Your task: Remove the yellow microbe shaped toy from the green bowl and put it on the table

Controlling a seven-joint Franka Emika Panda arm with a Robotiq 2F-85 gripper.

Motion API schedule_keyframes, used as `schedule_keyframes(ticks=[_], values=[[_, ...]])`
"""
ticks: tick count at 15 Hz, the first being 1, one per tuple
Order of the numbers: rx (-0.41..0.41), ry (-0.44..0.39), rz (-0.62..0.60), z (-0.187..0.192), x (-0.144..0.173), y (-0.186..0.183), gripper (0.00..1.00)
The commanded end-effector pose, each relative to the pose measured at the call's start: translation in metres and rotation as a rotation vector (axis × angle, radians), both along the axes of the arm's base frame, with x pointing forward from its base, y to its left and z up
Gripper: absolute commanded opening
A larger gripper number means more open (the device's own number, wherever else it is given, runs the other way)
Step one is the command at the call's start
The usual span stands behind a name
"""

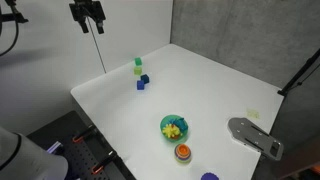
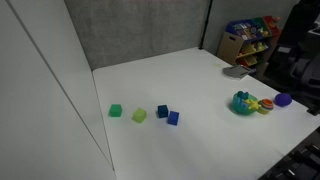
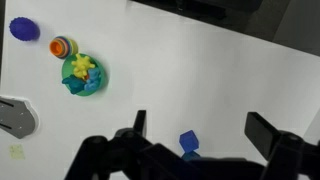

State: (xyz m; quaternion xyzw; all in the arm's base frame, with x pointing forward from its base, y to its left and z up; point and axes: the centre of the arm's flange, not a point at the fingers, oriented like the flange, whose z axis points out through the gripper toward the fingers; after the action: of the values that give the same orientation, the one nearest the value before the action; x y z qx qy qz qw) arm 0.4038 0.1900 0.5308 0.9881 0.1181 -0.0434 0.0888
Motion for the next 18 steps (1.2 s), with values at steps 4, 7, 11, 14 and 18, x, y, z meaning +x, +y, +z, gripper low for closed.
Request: schedule_keyframes(ticks=[4,7,11,14,18], values=[[0.017,-0.009,-0.011,-0.008,0.007,-0.004,1.0],[0.043,-0.008,-0.037,-0.028,0.021,-0.021,1.0],[0.081,-0.019,-0.097,-0.062,0.042,-0.062,1.0],[0.101,-0.026,-0.158,-0.094,0.054,-0.104,1.0],[0.091,-0.03,-0.258,-0.146,0.066,-0.165,1.0]])
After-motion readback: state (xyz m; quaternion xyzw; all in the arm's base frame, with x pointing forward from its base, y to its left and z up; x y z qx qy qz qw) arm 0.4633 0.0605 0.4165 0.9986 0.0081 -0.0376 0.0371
